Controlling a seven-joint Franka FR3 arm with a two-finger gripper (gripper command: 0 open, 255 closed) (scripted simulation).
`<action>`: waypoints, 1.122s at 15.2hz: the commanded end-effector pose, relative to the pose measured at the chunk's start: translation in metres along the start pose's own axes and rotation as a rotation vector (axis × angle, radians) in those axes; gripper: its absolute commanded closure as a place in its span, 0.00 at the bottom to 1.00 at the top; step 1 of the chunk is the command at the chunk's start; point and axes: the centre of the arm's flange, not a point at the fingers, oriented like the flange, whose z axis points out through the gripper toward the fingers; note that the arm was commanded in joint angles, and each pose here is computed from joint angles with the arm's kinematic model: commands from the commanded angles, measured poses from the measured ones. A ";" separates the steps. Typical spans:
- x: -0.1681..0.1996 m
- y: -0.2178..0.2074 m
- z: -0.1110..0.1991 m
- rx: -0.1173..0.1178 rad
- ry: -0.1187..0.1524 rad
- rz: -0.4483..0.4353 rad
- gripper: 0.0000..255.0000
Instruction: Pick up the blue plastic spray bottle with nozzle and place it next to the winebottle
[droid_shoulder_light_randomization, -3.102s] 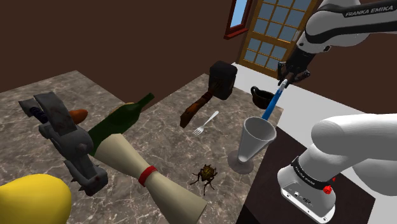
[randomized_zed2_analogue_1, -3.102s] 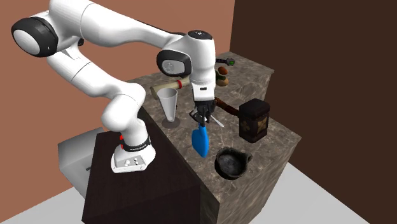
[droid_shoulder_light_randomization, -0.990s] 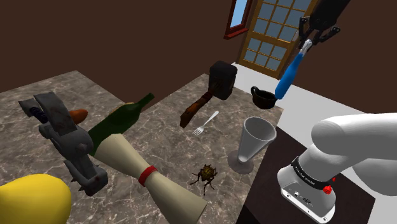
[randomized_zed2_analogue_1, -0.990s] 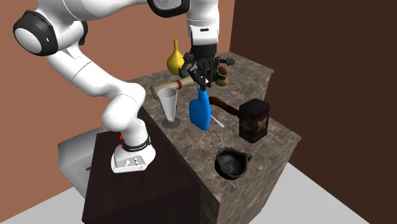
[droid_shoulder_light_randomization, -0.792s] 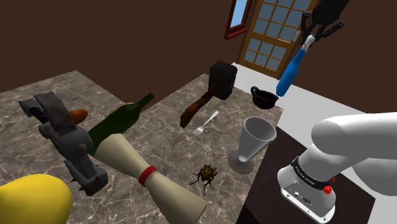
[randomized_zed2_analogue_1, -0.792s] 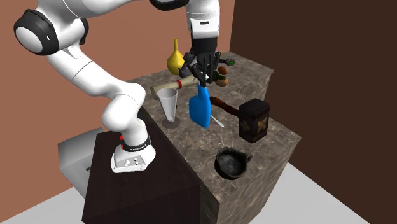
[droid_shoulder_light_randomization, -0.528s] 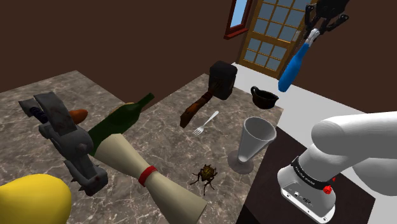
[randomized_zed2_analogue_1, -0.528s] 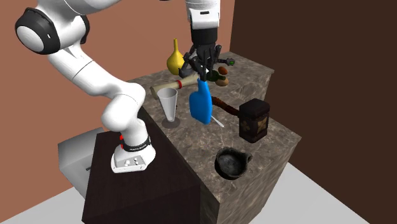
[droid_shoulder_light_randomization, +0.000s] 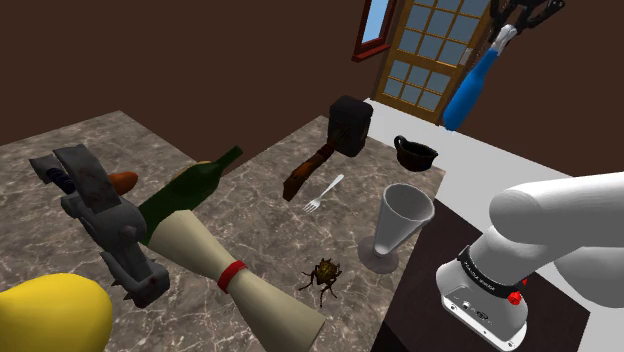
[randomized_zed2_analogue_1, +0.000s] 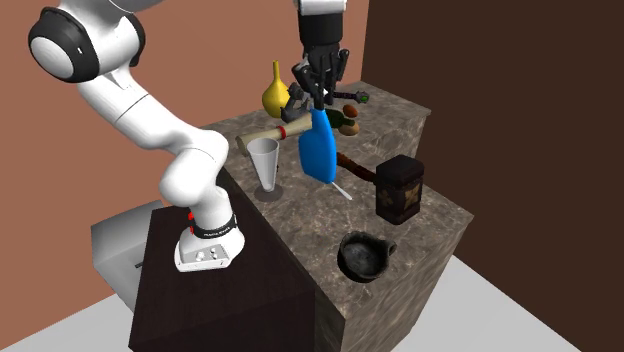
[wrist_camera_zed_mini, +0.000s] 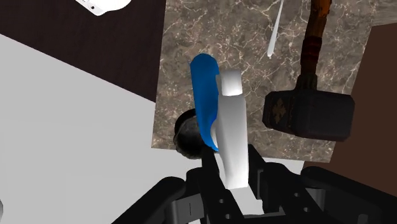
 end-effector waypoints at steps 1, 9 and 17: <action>0.000 -0.001 -0.011 0.000 0.000 0.000 1.00; -0.014 -0.025 -0.040 0.000 0.000 0.000 1.00; -0.074 -0.112 -0.036 0.000 0.000 0.000 1.00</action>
